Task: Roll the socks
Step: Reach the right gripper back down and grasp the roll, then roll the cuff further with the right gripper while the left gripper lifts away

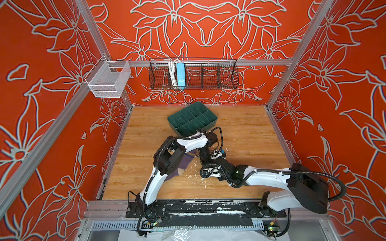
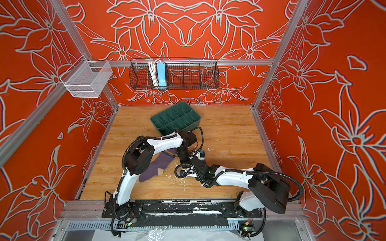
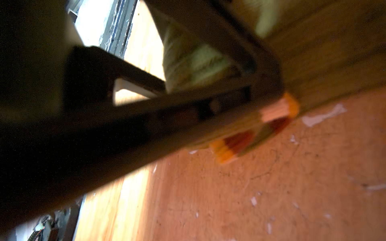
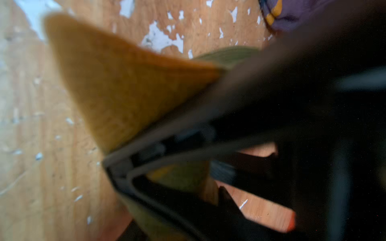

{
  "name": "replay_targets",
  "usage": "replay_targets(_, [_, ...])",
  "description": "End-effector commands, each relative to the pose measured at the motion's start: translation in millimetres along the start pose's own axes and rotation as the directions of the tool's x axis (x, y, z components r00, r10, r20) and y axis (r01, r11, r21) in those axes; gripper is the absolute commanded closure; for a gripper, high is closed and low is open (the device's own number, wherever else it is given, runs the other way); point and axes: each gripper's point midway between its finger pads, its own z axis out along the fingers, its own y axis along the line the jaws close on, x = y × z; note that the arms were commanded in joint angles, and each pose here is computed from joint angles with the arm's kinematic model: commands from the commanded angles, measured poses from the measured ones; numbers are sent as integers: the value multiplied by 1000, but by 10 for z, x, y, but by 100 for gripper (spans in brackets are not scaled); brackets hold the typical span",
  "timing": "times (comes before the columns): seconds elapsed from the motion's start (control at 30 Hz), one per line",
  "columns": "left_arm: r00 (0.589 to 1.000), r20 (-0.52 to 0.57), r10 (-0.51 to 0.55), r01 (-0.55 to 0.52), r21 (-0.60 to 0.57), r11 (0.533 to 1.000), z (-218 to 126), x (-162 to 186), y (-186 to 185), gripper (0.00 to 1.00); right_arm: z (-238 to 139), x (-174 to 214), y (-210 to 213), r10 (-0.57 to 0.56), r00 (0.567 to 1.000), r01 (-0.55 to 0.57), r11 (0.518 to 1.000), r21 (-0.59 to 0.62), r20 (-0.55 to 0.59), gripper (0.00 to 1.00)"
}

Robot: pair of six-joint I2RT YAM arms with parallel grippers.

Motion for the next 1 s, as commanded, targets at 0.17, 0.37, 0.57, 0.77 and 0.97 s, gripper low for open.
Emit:
replay_targets(0.17, [992,-118,-42,40,-19,999,303,197,122,82,39,-284,83,-100,992,98,995,28,82,80])
replay_targets(0.37, [999,43,27,-23,-106,994,-59,-83,48,60,-13,-274,265,-83,993,91,993,-82,88,99])
replay_targets(0.57, [971,180,155,-109,-243,964,-601,-252,-127,48,-56,-217,394,-58,998,64,979,-194,37,100])
replay_targets(0.77, [916,272,295,-117,-522,845,-1269,-148,-235,45,-84,-180,442,-1,1000,-2,970,-243,-12,100])
replay_targets(0.97, [813,395,427,-25,-709,705,-2087,73,-705,44,-78,-100,435,41,991,-75,959,-275,-127,100])
